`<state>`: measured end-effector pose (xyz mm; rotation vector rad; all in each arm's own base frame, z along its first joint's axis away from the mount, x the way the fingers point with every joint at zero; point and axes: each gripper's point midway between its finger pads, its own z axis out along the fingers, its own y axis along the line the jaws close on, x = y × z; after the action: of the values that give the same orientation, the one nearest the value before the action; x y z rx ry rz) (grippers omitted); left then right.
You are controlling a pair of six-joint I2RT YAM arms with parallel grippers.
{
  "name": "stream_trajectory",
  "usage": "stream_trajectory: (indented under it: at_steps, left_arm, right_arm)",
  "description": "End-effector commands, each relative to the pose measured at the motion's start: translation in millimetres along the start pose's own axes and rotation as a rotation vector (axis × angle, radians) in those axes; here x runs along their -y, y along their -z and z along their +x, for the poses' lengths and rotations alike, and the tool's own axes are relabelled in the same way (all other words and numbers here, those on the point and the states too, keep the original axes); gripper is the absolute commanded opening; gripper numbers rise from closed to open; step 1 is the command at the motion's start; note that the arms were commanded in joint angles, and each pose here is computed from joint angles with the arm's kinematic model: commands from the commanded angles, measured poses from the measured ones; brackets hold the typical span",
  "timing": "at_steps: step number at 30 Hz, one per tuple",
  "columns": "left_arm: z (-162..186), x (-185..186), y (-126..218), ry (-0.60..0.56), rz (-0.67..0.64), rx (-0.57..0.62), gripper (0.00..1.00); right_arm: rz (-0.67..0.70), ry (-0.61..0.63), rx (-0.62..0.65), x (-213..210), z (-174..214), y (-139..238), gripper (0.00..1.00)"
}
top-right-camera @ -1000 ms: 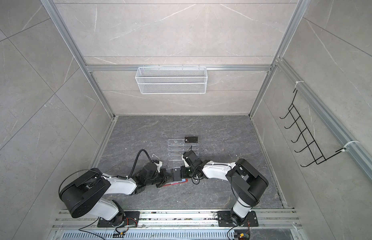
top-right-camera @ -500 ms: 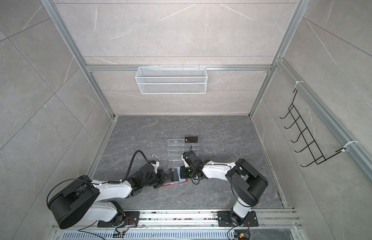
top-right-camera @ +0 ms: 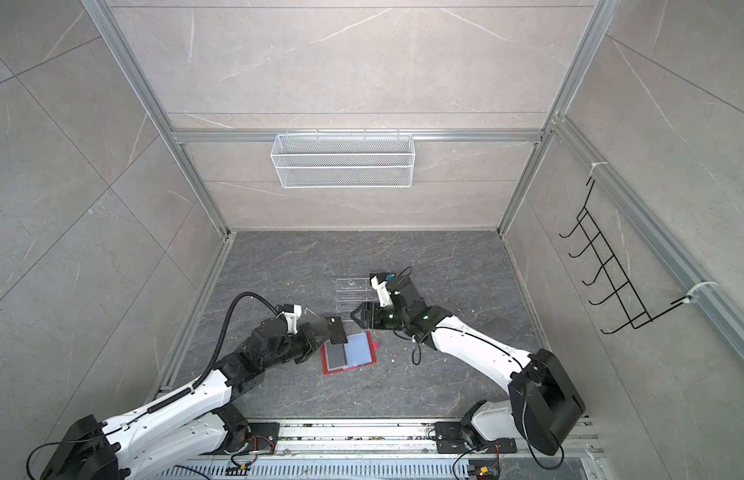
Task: Take the credit cards out of the card holder
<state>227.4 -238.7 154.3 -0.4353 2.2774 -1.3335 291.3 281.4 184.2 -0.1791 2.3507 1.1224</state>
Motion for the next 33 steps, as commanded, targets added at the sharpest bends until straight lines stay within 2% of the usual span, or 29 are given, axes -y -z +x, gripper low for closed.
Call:
stream_trajectory:
  at_steps: [1, 5, 11, 23, 27, 29, 30, 33]
  left_arm:
    - [-19, 71, -2, -0.051, 0.217, 0.015, 0.00]
    - [-27, 117, -9, -0.057, 0.362, -0.003, 0.00]
    - [-28, 133, -18, -0.058, 0.418, -0.026, 0.00]
    - [-27, 137, -26, -0.050, 0.449, -0.044, 0.00]
    - [-24, 129, -31, -0.062, 0.415, -0.059, 0.00]
    - [-22, 127, -35, -0.075, 0.403, -0.076, 0.00]
    - [-23, 121, -36, -0.080, 0.372, -0.081, 0.07]
    - [-37, 94, -25, -0.129, 0.231, -0.025, 0.45]
  right_arm:
    - [-0.145, -0.046, -0.012, -17, -16, 10, 0.73]
    - [-0.240, -0.085, 0.014, -24, -32, 16, 0.73]
    - [-0.315, -0.101, 0.051, -29, -41, 22, 0.67]
    - [-0.425, -0.114, 0.063, -40, -46, 21, 0.30]
    - [-0.441, -0.118, 0.074, -42, -47, 26, 0.04]
    - [-0.443, -0.102, 0.076, -43, -49, 28, 0.00]
    - [-0.428, -0.087, 0.071, -41, -50, 30, 0.00]
    - [-0.282, -0.022, 0.047, -19, -50, 35, 0.00]
